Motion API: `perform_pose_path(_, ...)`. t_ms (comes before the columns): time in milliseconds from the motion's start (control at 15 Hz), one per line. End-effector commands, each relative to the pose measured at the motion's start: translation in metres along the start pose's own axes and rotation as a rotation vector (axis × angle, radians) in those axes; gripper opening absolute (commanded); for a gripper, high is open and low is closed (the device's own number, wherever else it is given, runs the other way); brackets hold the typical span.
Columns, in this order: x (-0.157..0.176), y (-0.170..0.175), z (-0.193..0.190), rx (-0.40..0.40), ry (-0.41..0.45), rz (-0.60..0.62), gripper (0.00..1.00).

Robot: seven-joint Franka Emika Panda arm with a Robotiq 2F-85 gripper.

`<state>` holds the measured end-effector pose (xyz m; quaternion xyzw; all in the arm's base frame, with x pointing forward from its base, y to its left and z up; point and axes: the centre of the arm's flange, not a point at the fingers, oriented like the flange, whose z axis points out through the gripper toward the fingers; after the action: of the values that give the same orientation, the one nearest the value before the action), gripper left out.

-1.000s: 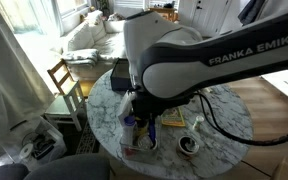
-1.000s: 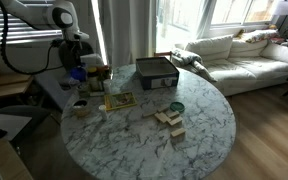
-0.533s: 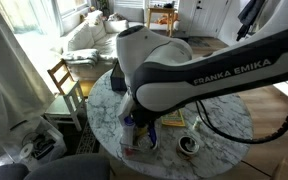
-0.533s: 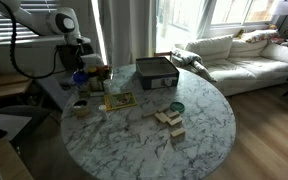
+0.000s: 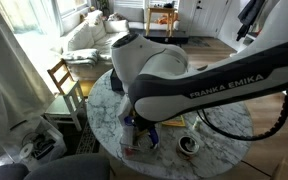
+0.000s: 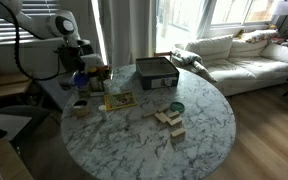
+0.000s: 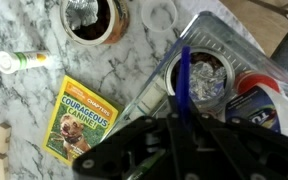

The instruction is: Put the blue lid in the clear case on the left

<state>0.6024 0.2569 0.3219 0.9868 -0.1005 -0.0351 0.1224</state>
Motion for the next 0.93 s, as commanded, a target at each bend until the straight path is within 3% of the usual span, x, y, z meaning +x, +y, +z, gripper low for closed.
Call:
perform_pose_path(0, 0.004, -0.007, 0.006, -0.063, 0.000, -0.049, 0.02)
perform_pose_path(333, 0.004, -0.015, 0.013, -0.091, -0.012, -0.062, 0.03)
perform_pose_path(467, 0.004, -0.018, 0.012, -0.075, -0.011, -0.070, 0.34)
perform_pose_path(867, 0.004, -0.016, 0.006, -0.043, -0.004, -0.081, 0.77)
